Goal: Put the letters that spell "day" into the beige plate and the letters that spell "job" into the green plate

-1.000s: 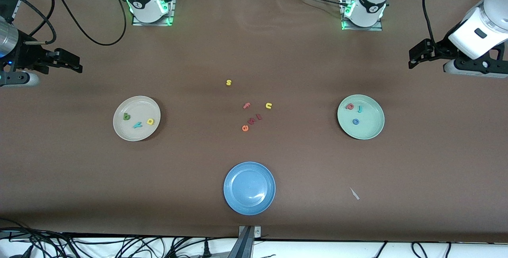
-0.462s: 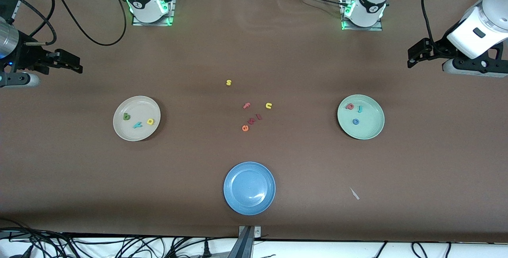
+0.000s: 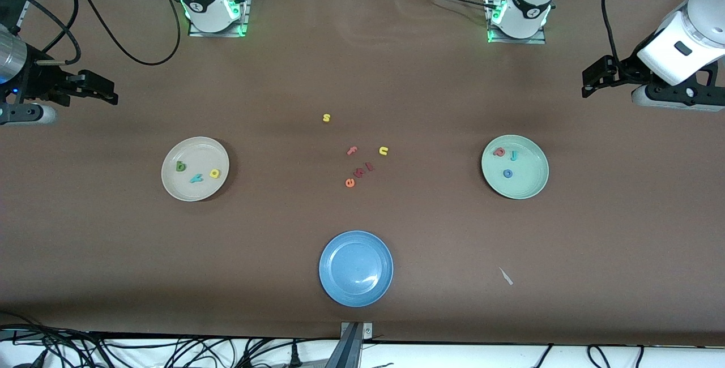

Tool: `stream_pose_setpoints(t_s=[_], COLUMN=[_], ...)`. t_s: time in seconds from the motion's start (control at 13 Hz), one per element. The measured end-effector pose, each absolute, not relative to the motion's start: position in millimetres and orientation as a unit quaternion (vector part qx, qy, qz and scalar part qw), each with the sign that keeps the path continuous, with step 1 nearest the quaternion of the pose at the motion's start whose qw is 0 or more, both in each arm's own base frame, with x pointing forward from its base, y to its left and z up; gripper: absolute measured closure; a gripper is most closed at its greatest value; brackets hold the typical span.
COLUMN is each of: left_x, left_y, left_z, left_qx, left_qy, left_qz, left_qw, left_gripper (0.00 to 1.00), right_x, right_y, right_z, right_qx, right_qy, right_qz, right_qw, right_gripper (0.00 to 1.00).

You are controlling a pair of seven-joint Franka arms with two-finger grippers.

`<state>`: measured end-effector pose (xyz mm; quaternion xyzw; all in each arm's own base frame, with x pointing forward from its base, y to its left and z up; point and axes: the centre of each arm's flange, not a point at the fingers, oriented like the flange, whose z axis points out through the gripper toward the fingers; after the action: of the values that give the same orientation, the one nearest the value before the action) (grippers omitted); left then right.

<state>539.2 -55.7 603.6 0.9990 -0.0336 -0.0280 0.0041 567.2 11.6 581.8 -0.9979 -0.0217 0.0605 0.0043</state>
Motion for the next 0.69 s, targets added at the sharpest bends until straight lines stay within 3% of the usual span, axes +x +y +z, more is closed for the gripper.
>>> stream_pose_setpoints(t_s=[0.69], left_x=[541.4], left_y=[-38.4], left_z=[602.6], left_qx=[0.999], left_qy=[-0.034], left_qz=[-0.029], left_qw=[0.002], left_gripper=[0.0], right_x=[568.1], right_y=[10.7], right_z=[579.0], right_qx=[-0.998], right_qy=[-0.021], right_qz=[0.064], right_qw=[0.004], right_gripper=[0.0])
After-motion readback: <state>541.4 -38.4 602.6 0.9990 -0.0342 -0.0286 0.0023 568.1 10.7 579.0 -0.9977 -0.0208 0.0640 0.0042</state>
